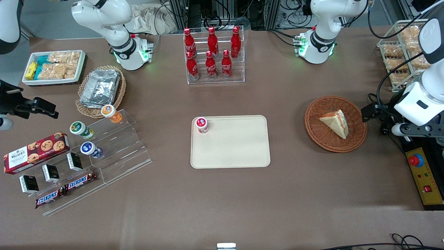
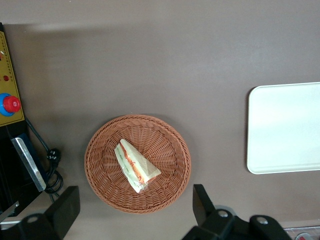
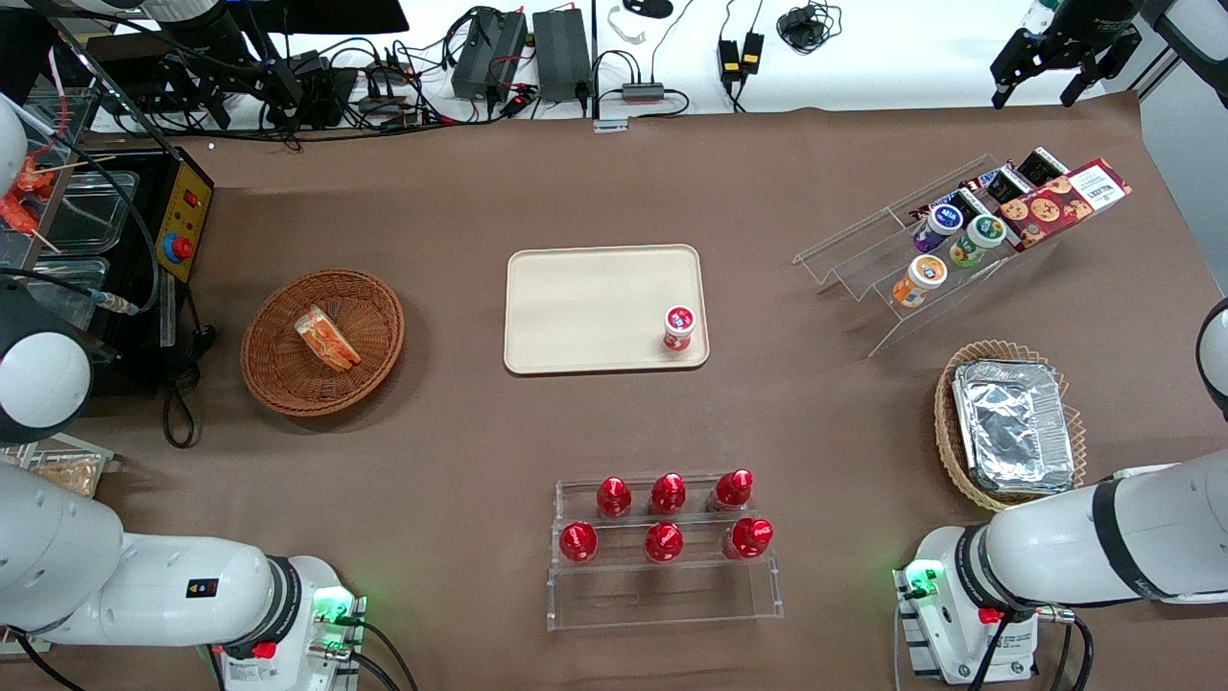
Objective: Place sandwich from basket to tray
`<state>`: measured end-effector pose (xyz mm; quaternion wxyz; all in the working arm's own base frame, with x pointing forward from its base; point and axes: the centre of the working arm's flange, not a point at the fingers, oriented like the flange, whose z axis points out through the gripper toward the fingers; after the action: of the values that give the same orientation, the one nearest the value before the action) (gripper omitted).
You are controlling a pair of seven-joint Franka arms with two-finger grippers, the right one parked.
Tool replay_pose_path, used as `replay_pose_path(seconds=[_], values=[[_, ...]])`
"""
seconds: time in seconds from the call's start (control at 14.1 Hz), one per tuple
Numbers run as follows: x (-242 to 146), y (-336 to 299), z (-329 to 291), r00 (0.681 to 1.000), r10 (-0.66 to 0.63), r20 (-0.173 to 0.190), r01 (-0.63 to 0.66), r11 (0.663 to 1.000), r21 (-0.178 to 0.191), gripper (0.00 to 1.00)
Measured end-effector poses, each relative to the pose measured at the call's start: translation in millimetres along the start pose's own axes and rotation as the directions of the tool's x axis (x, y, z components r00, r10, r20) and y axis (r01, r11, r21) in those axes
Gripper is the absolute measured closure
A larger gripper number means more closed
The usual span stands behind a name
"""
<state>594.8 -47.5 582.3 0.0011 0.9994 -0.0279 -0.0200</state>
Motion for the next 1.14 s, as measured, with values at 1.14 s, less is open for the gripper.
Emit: replay_pose_path(seconds=[1.14], values=[[0.3,9.8,2.1,1.000,0.022,0.005,-0.022,1.000,0.000,0.00]])
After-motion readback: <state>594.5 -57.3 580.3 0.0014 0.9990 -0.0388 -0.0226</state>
